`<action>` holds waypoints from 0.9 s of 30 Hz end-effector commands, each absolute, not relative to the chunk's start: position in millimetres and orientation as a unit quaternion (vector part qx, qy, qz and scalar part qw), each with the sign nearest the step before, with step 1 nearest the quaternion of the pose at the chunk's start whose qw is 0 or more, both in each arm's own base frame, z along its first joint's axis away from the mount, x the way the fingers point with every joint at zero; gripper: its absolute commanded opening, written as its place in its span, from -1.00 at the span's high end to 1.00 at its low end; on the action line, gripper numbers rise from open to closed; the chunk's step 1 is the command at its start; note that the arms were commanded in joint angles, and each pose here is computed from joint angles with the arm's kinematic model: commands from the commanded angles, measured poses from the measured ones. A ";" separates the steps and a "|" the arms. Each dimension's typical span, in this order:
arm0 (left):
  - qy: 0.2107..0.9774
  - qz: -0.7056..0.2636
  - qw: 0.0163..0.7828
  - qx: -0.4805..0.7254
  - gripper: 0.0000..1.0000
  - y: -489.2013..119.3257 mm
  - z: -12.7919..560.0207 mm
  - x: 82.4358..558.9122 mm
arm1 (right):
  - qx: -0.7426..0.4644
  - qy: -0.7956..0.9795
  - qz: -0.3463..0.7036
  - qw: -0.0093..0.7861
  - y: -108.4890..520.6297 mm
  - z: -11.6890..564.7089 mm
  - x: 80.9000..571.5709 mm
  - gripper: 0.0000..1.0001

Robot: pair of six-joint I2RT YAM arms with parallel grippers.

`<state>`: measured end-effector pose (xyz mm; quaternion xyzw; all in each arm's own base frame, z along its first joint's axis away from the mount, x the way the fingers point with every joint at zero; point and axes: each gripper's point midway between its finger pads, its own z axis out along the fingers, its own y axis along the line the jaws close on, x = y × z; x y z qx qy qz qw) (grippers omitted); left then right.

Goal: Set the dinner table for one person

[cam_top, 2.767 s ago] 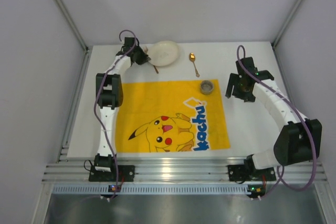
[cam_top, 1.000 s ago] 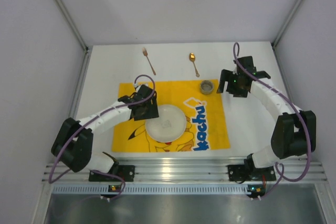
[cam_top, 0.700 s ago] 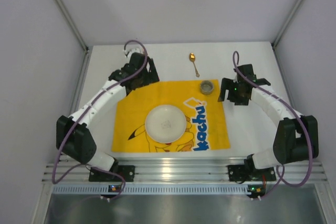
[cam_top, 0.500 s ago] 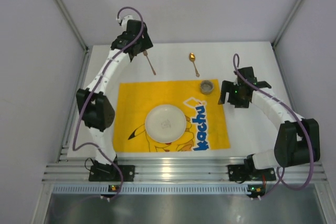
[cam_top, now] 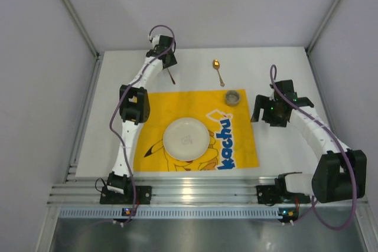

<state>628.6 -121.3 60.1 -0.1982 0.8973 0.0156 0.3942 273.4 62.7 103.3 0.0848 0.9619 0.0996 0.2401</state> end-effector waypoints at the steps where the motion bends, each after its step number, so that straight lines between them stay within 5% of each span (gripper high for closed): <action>1: 0.854 -0.019 0.475 -0.210 -0.40 -124.5 112.6 665.3 | 0.084 0.967 0.094 0.221 58.5 96.5 269.5 -0.73; 17: 0.907 0.049 0.378 -0.178 0.02 -104.6 12.5 638.4 | 0.078 0.970 0.087 0.212 53.8 98.0 290.1 -0.73; 27: 0.921 -0.009 0.298 -0.251 0.72 -61.9 -30.8 623.7 | 0.075 0.971 0.091 0.206 49.9 93.9 280.9 -0.73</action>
